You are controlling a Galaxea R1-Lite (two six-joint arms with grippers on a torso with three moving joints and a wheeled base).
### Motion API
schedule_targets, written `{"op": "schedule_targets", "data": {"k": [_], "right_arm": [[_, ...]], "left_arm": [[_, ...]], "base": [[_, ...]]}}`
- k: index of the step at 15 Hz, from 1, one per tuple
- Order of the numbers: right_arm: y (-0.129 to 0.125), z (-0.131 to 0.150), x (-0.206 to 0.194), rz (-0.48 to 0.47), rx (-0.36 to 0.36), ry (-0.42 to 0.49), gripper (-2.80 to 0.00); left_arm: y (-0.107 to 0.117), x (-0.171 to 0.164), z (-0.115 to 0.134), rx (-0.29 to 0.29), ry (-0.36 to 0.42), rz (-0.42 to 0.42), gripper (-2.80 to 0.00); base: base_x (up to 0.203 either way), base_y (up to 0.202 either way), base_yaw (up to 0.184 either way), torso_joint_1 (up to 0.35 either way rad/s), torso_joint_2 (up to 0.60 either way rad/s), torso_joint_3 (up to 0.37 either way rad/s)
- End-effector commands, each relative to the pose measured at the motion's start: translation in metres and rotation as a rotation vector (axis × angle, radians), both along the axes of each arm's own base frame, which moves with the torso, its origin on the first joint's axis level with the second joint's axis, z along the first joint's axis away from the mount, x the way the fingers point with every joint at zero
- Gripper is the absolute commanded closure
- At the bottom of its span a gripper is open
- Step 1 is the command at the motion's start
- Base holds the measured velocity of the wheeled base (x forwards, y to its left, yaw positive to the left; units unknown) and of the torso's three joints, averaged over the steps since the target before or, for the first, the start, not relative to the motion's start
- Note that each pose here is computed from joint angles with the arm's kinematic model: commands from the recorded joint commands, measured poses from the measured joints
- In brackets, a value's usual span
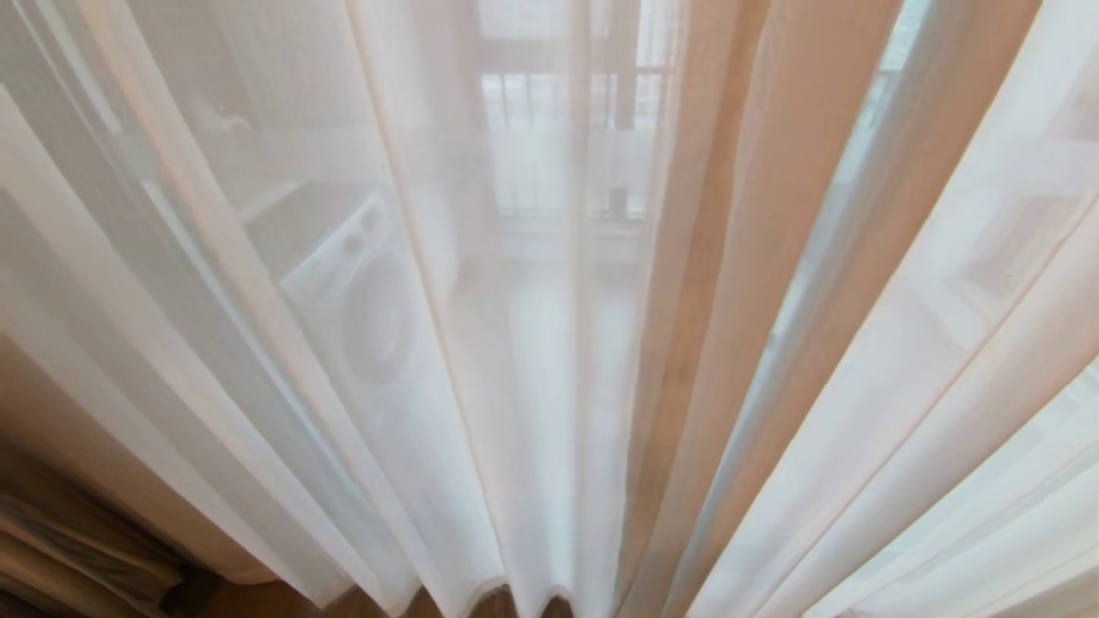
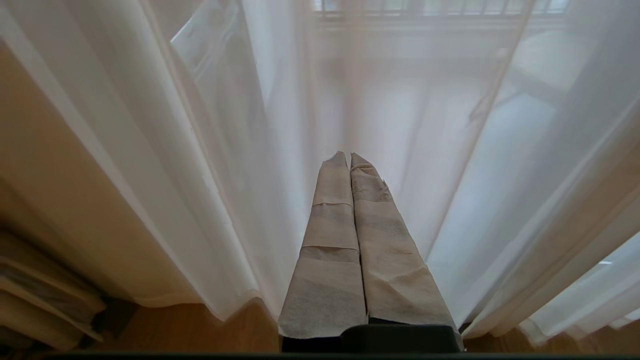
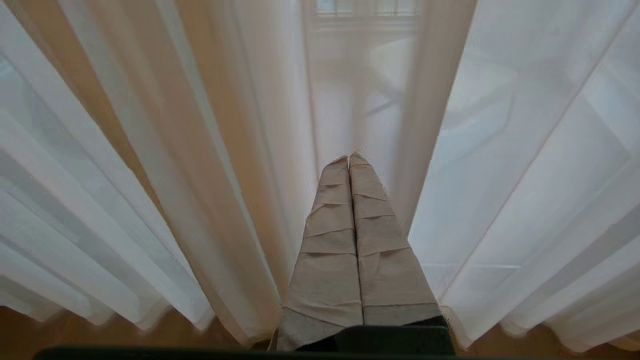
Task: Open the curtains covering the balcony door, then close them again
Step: Close the outer curtains on both sides
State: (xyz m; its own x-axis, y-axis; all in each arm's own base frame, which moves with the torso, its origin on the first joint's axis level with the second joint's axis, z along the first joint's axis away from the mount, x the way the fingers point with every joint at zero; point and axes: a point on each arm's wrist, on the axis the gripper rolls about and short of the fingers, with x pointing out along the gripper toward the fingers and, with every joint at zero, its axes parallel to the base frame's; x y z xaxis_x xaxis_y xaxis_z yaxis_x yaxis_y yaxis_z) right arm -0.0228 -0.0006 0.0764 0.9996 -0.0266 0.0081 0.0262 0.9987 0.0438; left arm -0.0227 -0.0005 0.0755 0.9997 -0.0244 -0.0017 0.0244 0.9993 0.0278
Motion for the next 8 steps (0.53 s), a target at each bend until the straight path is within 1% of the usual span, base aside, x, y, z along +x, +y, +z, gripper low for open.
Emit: {"op": "schedule_targets", "data": {"k": [1, 4, 8], "right_arm": [[0.0000, 0.0001, 0.0000, -0.001, 0.001, -0.001, 0.00], [0.0000, 0.0001, 0.0000, -0.001, -0.001, -0.001, 0.00], [0.0000, 0.0001, 0.0000, -0.001, 0.001, -0.001, 0.00]], "left_arm": [[0.0000, -0.0001, 0.0001, 0.000, -0.003, 0.000, 0.00], [0.0000, -0.0001, 0.0001, 0.000, -0.003, 0.000, 0.00], [0.0000, -0.0001, 0.0001, 0.000, -0.003, 0.000, 0.00]], "base": [[0.000, 0.192, -0.019, 0.022, -0.01, -0.017], [0.000, 0.191, -0.024, 0.002, 0.01, 0.002], [0.000, 0.191, 0.000, 0.002, 0.00, 0.003]]}}
